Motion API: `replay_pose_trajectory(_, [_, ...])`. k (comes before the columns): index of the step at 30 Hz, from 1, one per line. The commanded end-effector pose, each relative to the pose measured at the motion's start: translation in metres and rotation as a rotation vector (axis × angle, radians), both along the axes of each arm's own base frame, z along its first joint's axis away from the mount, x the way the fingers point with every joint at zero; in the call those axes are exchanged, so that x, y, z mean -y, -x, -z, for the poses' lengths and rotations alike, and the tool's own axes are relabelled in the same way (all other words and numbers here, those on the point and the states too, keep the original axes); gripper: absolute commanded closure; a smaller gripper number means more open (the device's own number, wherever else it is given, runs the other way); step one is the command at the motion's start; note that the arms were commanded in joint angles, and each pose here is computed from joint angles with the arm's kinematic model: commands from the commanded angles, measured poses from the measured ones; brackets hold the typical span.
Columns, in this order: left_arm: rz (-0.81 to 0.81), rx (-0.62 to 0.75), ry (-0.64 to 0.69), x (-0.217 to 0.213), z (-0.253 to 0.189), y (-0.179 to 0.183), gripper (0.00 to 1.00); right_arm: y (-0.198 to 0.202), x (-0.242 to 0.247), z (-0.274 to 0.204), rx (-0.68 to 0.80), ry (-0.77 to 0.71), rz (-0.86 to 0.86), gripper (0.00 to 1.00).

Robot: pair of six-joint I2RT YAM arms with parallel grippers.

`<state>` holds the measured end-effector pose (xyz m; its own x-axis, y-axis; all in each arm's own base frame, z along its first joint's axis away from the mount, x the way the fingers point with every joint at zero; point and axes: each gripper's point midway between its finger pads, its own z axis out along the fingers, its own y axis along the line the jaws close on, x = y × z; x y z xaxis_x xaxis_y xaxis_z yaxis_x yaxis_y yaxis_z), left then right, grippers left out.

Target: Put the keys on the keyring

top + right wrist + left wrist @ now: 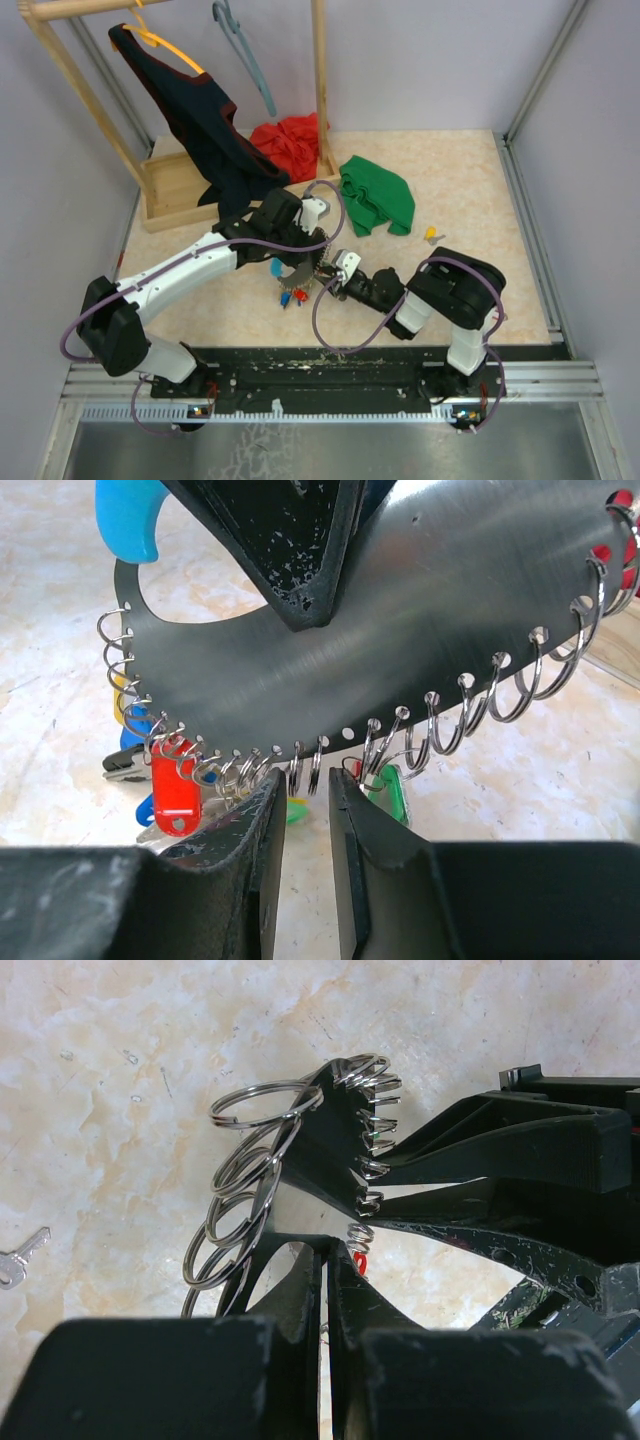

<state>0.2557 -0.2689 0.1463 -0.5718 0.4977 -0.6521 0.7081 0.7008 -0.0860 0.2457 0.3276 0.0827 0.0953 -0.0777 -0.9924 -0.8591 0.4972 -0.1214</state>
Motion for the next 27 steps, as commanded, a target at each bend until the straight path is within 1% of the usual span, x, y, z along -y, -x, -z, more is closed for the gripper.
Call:
replay_pose_trajectory(1, [0.007,0.036,0.065,0.012,-0.022,-0.004,1.0,-0.003,-0.008,-0.028,0.05,-0.094,0.002,0.77])
replay_pose_trajectory(5, [0.008,0.032,0.068,0.012,-0.021,-0.003,1.0,-0.003,-0.008,-0.027,0.052,-0.094,0.003,0.78])
replay_pose_trajectory(9, [0.004,0.029,0.067,0.011,-0.02,-0.002,1.0,-0.002,-0.008,-0.029,0.057,-0.095,-0.004,0.82])
replay_pose_trajectory(15, [-0.056,0.036,0.047,0.003,-0.018,-0.007,1.0,0.004,-0.005,-0.031,0.057,-0.094,-0.02,1.0])
replay_pose_trajectory(19, [-0.117,0.029,0.056,-0.004,-0.016,-0.014,1.0,0.009,0.0,-0.03,0.049,-0.083,-0.023,1.0])
replay_pose_trajectory(27, [-0.188,-0.058,0.187,-0.019,-0.006,-0.023,1.0,0.019,0.003,-0.032,0.044,-0.052,-0.058,1.0])
